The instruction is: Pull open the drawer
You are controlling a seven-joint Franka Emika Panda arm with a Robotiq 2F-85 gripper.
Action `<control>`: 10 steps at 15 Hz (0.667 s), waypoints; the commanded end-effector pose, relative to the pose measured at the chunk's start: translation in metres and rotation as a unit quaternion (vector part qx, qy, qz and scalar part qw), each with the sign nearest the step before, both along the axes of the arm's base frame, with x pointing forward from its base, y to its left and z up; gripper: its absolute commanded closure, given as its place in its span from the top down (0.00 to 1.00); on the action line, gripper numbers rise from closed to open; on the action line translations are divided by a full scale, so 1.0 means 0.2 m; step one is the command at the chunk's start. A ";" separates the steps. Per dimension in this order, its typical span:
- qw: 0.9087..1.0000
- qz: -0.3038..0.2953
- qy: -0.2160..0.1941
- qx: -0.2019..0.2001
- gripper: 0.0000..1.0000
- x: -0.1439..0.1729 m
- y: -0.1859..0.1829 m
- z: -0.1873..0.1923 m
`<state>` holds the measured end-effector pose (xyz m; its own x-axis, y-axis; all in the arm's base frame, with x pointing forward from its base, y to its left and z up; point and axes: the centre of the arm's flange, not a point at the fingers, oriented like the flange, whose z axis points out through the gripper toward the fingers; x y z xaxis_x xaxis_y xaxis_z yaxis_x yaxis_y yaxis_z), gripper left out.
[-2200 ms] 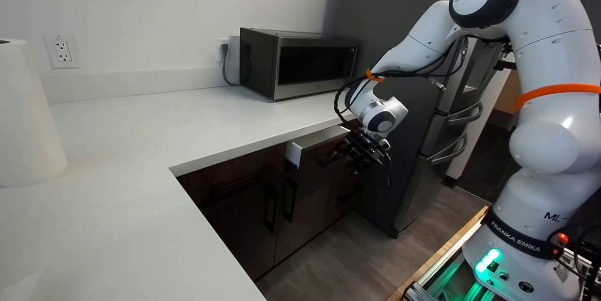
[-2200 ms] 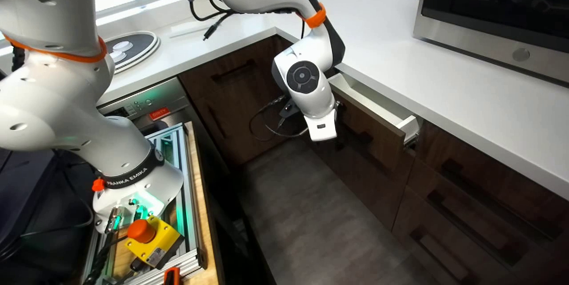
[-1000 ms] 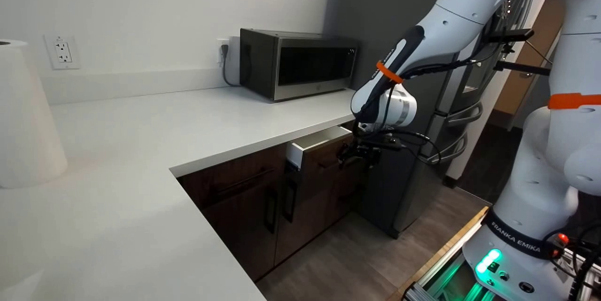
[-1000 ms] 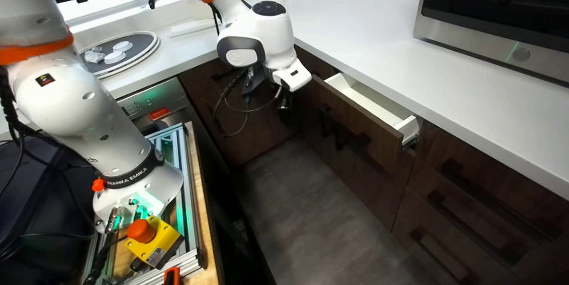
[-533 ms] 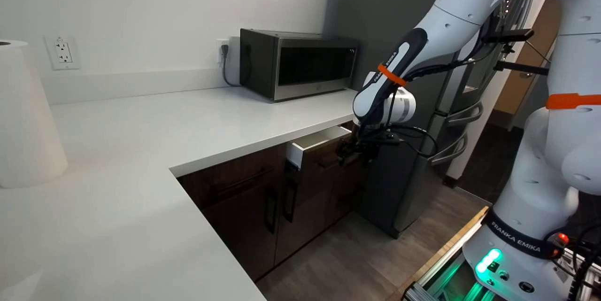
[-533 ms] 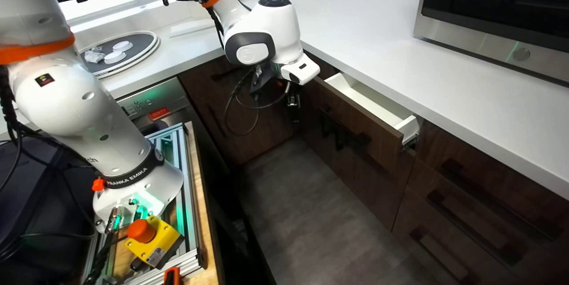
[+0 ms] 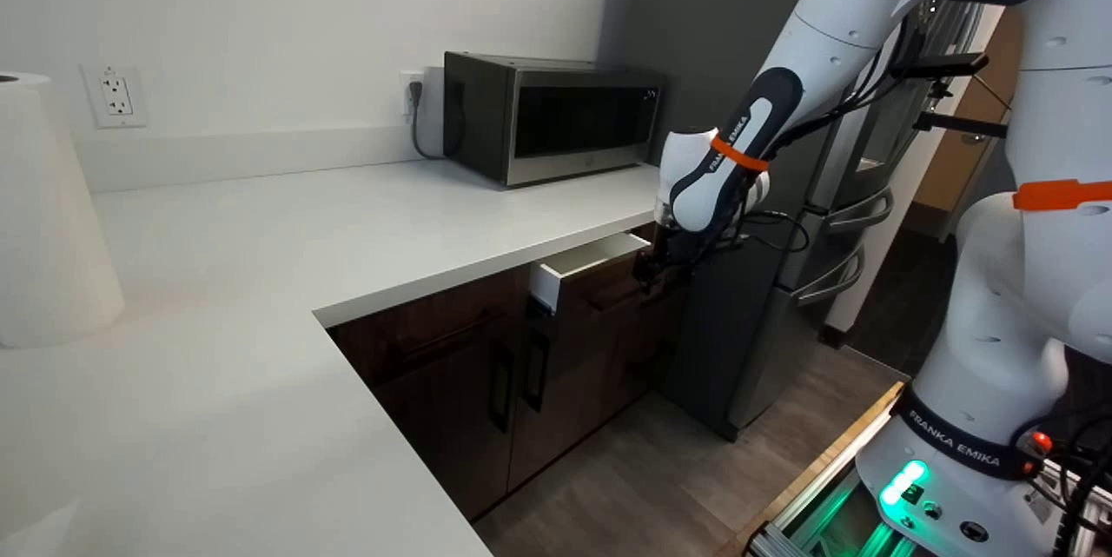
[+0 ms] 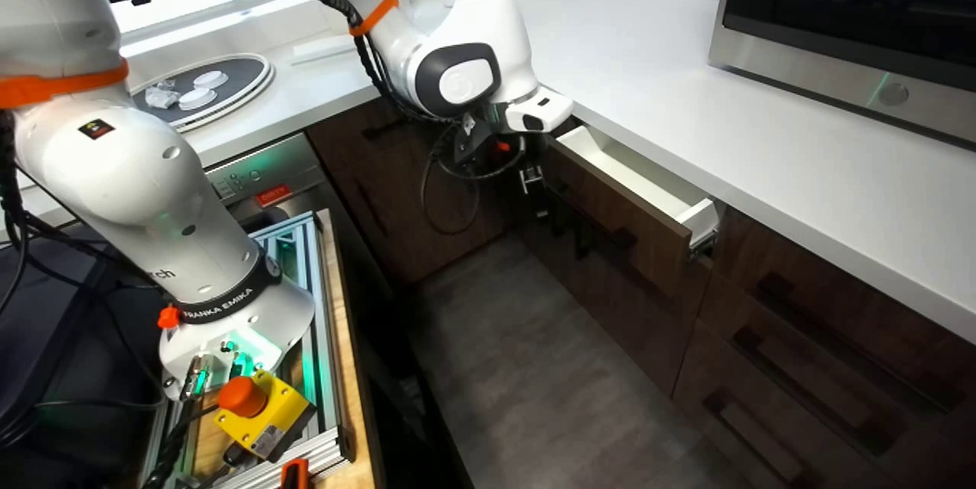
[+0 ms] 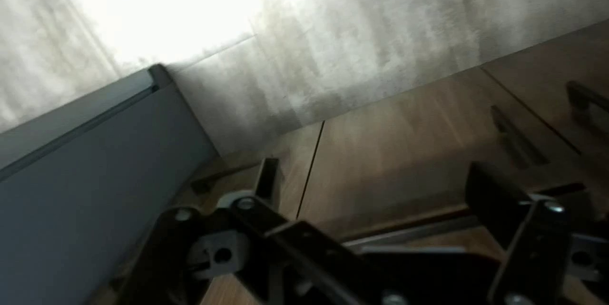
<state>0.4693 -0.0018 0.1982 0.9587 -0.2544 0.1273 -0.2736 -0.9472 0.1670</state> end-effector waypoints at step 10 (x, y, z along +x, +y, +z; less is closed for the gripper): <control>0.983 0.117 -0.102 -0.099 0.42 0.28 0.10 0.28</control>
